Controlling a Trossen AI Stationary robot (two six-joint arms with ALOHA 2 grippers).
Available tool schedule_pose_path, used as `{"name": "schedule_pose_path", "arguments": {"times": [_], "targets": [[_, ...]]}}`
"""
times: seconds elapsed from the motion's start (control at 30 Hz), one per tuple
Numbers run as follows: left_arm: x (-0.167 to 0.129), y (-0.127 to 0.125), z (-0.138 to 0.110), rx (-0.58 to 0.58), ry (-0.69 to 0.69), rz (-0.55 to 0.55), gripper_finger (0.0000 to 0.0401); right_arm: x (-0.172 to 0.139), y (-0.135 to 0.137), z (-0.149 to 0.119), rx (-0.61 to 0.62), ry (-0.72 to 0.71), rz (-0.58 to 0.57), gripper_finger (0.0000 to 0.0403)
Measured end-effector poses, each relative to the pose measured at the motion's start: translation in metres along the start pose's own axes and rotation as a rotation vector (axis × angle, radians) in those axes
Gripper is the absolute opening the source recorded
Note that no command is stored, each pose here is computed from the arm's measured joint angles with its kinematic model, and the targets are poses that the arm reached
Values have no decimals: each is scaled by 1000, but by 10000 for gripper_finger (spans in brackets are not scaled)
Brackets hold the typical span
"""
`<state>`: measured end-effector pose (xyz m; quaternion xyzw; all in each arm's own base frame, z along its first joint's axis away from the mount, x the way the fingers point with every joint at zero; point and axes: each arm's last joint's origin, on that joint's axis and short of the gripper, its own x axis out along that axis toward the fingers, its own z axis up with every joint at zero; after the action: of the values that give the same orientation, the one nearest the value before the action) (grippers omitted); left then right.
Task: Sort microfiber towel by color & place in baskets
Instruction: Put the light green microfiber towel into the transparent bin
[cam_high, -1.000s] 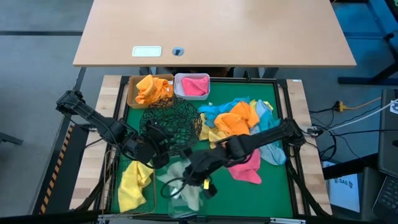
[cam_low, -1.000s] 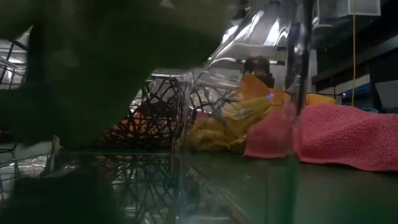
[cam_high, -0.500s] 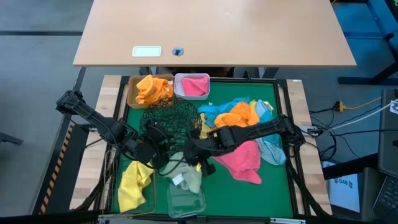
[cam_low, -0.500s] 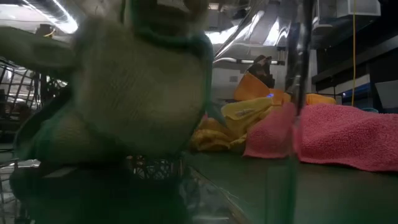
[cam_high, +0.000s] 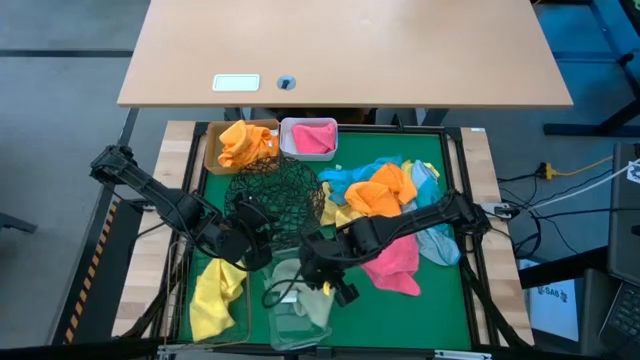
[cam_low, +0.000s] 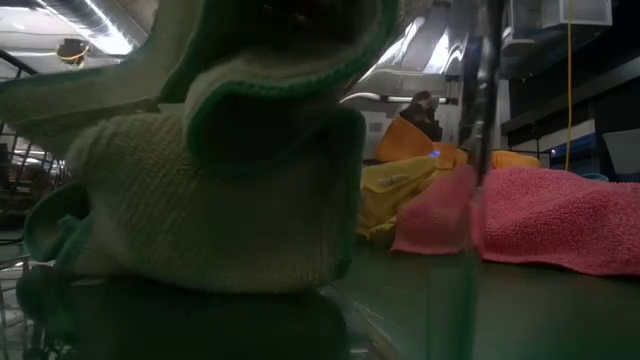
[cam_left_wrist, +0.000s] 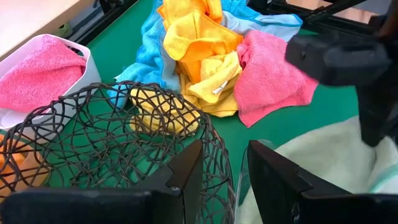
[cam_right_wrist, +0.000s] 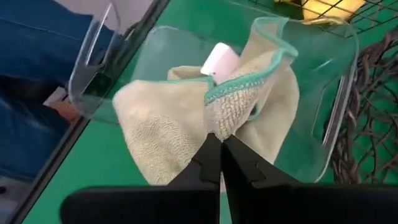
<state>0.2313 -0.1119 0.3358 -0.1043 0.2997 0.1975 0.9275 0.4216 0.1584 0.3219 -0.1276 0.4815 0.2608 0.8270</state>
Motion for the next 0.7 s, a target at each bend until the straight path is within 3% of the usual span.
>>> {"name": "schedule_pose_path", "arguments": {"times": [0.43, 0.7], "targets": [[0, 0, 0, -2, -1, -1, 119, 24, -8, 13, -16, -111, -26, 27], [0, 0, 0, 0, 0, -1, 119, 27, -9, 18, -22, -153, -36, 111]]}}
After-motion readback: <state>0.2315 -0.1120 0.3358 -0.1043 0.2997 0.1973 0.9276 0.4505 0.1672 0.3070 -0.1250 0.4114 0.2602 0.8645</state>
